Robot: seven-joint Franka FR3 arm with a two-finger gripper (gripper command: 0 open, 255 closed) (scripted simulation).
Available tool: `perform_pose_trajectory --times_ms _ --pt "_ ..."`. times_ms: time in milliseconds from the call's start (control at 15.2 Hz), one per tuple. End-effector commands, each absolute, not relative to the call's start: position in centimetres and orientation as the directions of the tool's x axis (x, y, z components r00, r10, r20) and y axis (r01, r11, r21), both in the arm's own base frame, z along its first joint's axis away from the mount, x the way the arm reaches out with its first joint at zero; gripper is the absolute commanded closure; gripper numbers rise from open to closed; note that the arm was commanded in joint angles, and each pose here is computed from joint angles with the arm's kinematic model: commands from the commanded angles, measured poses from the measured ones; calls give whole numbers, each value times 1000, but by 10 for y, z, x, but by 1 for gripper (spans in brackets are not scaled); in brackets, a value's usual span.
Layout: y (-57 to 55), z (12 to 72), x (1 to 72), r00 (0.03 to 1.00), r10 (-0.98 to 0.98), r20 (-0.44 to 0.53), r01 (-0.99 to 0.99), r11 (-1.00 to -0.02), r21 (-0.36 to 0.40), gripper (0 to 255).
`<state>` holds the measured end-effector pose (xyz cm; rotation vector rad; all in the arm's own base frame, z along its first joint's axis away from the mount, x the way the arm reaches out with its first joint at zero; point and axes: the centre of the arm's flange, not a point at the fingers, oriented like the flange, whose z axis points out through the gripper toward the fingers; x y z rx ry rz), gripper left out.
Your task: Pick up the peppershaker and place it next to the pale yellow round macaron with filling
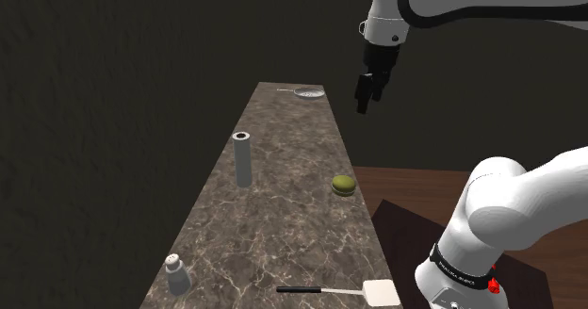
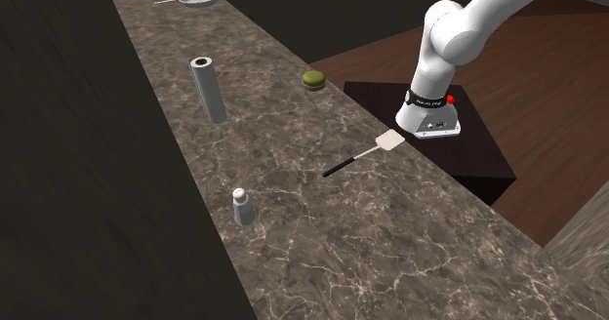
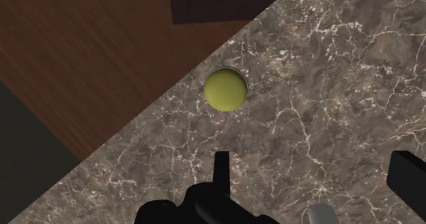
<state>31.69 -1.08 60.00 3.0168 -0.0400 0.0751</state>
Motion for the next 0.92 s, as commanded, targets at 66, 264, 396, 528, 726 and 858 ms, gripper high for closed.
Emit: perform_pose_trajectory --times_ms 66,264,396,528,726,858 --pt "-1 594 322 998 -18 53 -24 -992 121 0" --pt "29 575 337 998 -1 59 -8 -993 118 0" --pt "50 563 347 998 11 64 3 -993 116 0" --pt "70 551 357 997 22 68 14 -993 114 0" --pt "101 533 372 996 39 74 30 -993 111 0" --pt "122 521 381 996 50 78 41 -993 109 0"
